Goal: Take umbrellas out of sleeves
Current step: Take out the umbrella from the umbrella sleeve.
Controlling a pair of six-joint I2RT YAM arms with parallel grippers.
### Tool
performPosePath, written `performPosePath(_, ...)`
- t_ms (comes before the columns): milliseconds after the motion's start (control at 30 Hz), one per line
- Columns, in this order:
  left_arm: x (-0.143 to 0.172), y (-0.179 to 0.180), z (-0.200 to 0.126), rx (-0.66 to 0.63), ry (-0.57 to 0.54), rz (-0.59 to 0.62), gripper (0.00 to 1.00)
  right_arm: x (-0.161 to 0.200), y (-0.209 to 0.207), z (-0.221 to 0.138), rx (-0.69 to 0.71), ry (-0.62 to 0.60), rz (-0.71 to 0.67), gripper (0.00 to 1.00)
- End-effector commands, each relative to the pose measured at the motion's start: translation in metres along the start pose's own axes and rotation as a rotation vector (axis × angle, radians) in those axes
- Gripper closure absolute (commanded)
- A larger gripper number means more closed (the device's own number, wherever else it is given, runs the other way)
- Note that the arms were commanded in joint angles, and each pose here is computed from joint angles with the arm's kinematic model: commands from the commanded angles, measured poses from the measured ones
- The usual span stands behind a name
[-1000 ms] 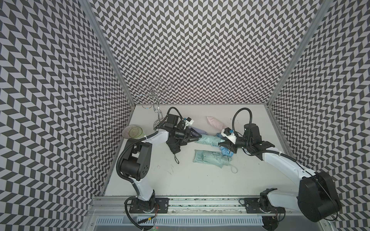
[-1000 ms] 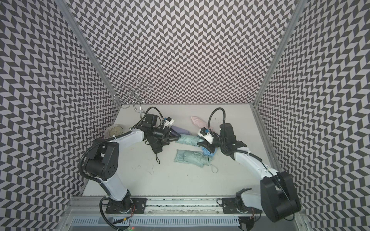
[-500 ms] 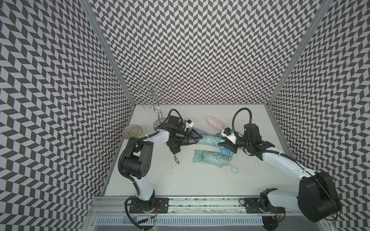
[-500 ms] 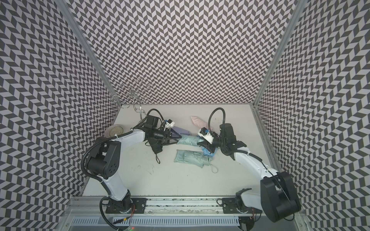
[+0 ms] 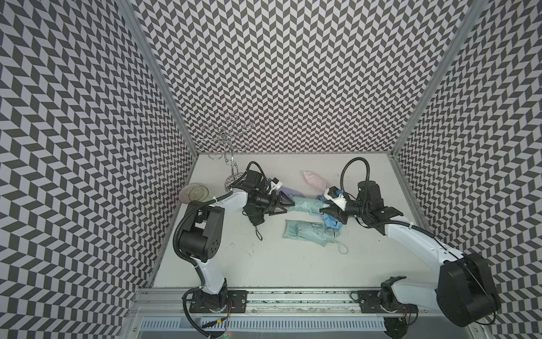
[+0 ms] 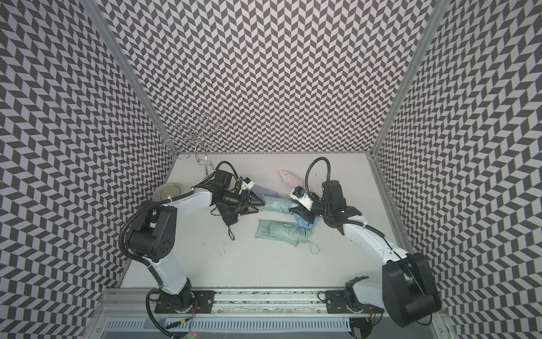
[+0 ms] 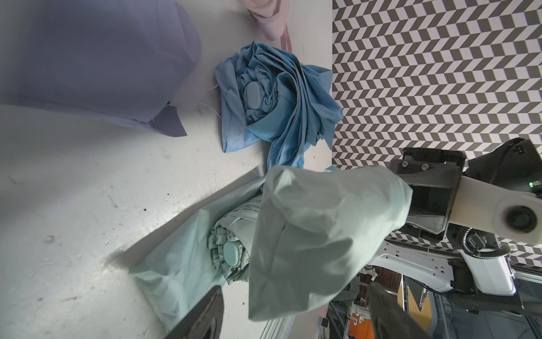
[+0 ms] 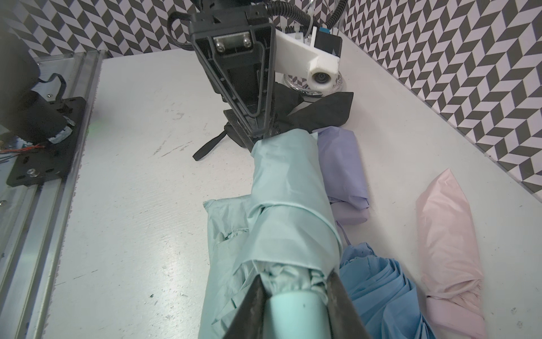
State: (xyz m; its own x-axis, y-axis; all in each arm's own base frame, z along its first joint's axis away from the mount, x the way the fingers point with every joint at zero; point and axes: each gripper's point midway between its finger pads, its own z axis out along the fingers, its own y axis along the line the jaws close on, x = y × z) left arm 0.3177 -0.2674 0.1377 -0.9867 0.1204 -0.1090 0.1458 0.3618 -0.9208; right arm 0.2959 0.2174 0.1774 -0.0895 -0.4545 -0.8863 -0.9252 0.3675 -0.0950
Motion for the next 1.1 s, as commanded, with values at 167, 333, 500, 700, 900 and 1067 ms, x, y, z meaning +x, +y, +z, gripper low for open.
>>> performPosePath(167,0.0,-0.025,0.0,0.096,0.005,0.051,0.43,-0.043,0.0,-0.009,0.004,-0.114,-0.103,1.0)
performPosePath(333,0.003,-0.026,0.001,0.114,0.009,0.042,0.64,-0.043,0.001,-0.01,0.004,-0.115,-0.098,1.0)
performPosePath(500,0.002,-0.026,0.0,0.115,0.005,0.039,0.99,-0.039,0.002,-0.01,0.005,-0.103,-0.097,1.0)
performPosePath(700,-0.004,-0.024,-0.008,0.075,-0.028,0.06,1.0,-0.032,0.002,-0.011,0.019,-0.069,-0.101,1.0)
performPosePath(900,-0.026,-0.012,-0.038,-0.011,-0.151,0.063,1.0,-0.026,-0.001,-0.017,0.07,-0.039,-0.082,1.0)
performPosePath(1067,-0.035,-0.009,-0.052,-0.043,-0.2,0.069,1.0,-0.019,-0.001,-0.017,0.08,-0.025,-0.073,1.0)
